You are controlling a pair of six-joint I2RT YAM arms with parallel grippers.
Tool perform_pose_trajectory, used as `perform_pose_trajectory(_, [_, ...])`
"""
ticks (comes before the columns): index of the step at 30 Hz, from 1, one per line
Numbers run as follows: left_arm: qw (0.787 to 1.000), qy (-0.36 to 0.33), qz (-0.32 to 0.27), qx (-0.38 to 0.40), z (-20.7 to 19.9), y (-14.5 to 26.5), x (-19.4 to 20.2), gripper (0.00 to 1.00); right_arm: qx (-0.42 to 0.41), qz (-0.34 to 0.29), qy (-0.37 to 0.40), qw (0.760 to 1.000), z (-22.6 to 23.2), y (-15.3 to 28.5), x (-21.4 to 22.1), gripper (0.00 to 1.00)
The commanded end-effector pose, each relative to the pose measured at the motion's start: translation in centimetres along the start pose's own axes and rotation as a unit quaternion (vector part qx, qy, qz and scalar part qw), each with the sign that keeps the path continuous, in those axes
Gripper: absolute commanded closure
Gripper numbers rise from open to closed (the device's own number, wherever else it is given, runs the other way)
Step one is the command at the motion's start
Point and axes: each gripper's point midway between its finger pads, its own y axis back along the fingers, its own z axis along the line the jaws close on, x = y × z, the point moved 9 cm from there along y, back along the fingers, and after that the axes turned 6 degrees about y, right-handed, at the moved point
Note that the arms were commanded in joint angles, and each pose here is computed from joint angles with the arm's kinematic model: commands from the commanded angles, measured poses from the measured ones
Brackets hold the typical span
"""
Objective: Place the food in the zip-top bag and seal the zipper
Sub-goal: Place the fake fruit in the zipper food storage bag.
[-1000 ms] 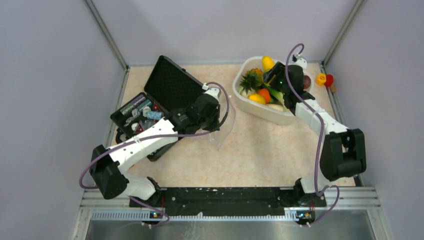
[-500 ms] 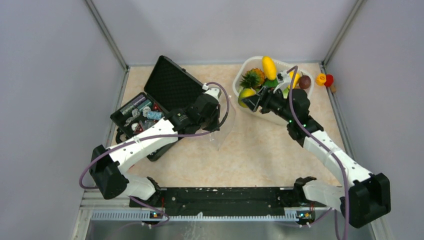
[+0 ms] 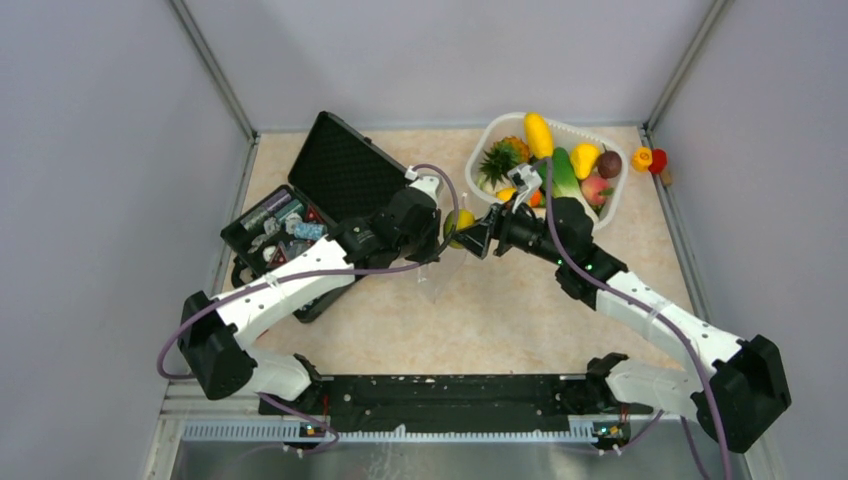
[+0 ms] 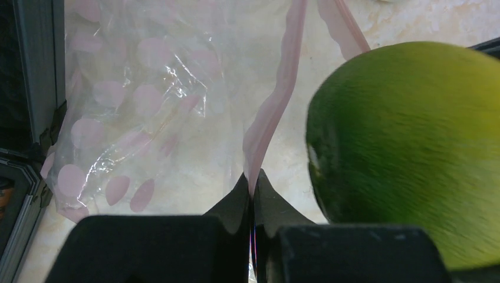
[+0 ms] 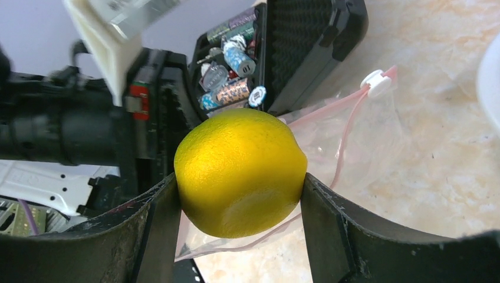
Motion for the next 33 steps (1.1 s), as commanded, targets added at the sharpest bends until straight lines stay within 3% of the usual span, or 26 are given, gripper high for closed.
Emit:
perform_pose_trajectory(1, [0.998,0.010,-0.049,0.039,-1.0,2.3,-2.0,1.00,-0.004,-0.021,0.023,1.000,0.2,-0.7,-0.3,0.53])
perform_pose_trajectory(3, [0.998,0.011,-0.052,0.041,-1.0,2.5,-2.1,1.00,0.012,-0.027,0.024,0.999,0.0,-0.7,-0.5,0.50])
perform_pose_trajectory(6, [0.997,0.011,-0.056,0.044,-1.1,2.8,-2.3,1.00,0.023,-0.024,0.032,0.999,-0.1,-0.6,-0.8,0.31])
perform_pose_trajectory(14, [0.996,0.014,-0.069,0.048,-1.1,3.6,-2.6,1.00,0.018,-0.042,0.029,0.999,0.6,0.0,-1.6,0.14])
perform_pose_trajectory(23, [0.992,0.014,-0.119,0.037,-0.5,6.4,-3.7,1.00,0.060,-0.126,0.018,0.990,1.3,2.5,-3.9,0.17])
perform_pose_trajectory(26, [0.991,0.016,-0.128,0.040,-0.3,6.8,-3.7,1.00,0.178,-0.150,-0.014,0.972,-0.4,3.7,-4.0,0.23])
perform_pose_trajectory(29, [0.992,0.017,-0.122,0.038,-0.1,6.4,-3.3,1.00,0.314,-0.148,-0.058,0.936,-3.0,4.5,-3.6,0.40])
perform_pose_trajectory(31, [0.993,0.017,-0.112,0.040,-0.1,6.1,-3.0,1.00,0.342,-0.145,-0.079,0.925,-4.5,4.6,-3.9,0.42])
perform_pose_trajectory(33, [0.993,0.018,-0.106,0.045,-0.2,5.9,-2.8,1.00,0.346,-0.157,-0.109,0.919,-6.3,4.5,-4.4,0.36])
